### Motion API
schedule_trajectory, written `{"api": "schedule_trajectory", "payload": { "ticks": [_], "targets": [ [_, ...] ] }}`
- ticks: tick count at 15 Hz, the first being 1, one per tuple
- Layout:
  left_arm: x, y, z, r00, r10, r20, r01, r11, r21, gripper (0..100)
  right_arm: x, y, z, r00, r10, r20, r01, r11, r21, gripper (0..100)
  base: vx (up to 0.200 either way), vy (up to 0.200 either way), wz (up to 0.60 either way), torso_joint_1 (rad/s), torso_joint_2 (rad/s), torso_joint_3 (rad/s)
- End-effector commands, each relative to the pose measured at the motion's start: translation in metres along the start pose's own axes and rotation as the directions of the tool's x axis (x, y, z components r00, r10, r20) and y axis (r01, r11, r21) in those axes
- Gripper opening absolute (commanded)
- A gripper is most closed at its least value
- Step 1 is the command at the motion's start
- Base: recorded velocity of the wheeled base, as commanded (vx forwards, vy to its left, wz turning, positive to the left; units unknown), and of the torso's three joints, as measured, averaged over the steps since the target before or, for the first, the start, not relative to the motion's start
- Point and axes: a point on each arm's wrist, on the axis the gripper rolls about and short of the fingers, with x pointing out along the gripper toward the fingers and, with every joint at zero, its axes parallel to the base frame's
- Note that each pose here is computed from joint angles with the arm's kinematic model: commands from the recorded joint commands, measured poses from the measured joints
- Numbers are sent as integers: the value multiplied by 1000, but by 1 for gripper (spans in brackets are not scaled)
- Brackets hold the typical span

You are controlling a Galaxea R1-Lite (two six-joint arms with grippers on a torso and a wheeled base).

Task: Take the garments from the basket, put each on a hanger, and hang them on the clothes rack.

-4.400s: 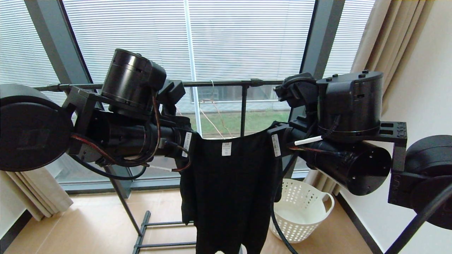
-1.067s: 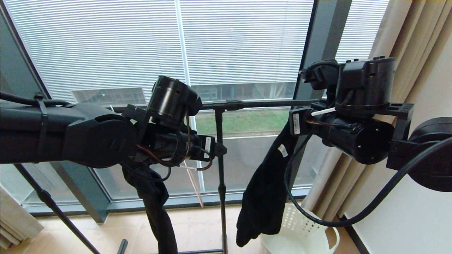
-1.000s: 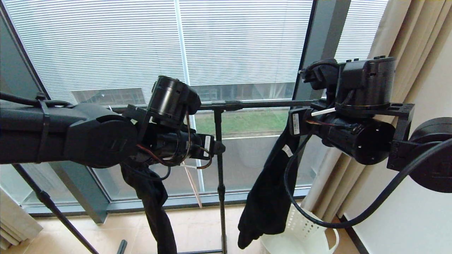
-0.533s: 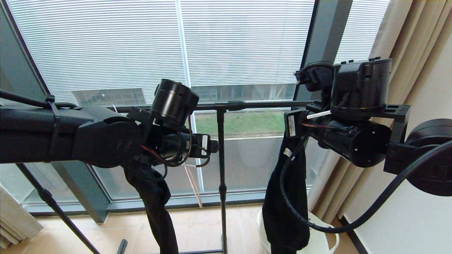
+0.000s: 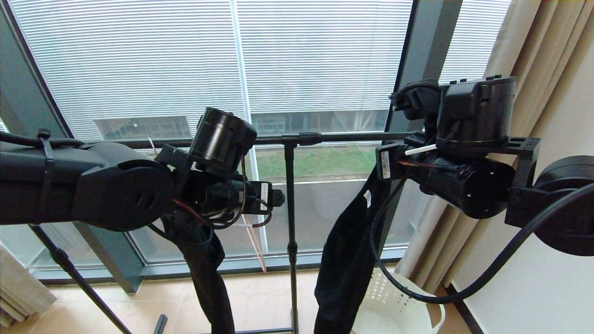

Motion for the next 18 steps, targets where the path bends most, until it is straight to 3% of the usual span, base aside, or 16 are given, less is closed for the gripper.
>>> {"api": "schedule_trajectory", "payload": {
  "ticks": [1,10,18],
  "targets": [
    [1,2,-6,1000,18,-17,-18,1000,-4,100,1,0,-1,1000,0,-2,0,1000,-2,0,0,0,0,0,0,0],
    [36,2,-32,987,113,-111,-117,993,-31,100,1,1,-1,1000,0,-3,0,1000,-3,0,0,0,0,0,0,0],
    [66,12,-19,982,158,-103,-166,983,-82,100,1,1,-1,1000,0,-5,0,1000,-3,0,0,0,0,0,0,0]
  ]
}}
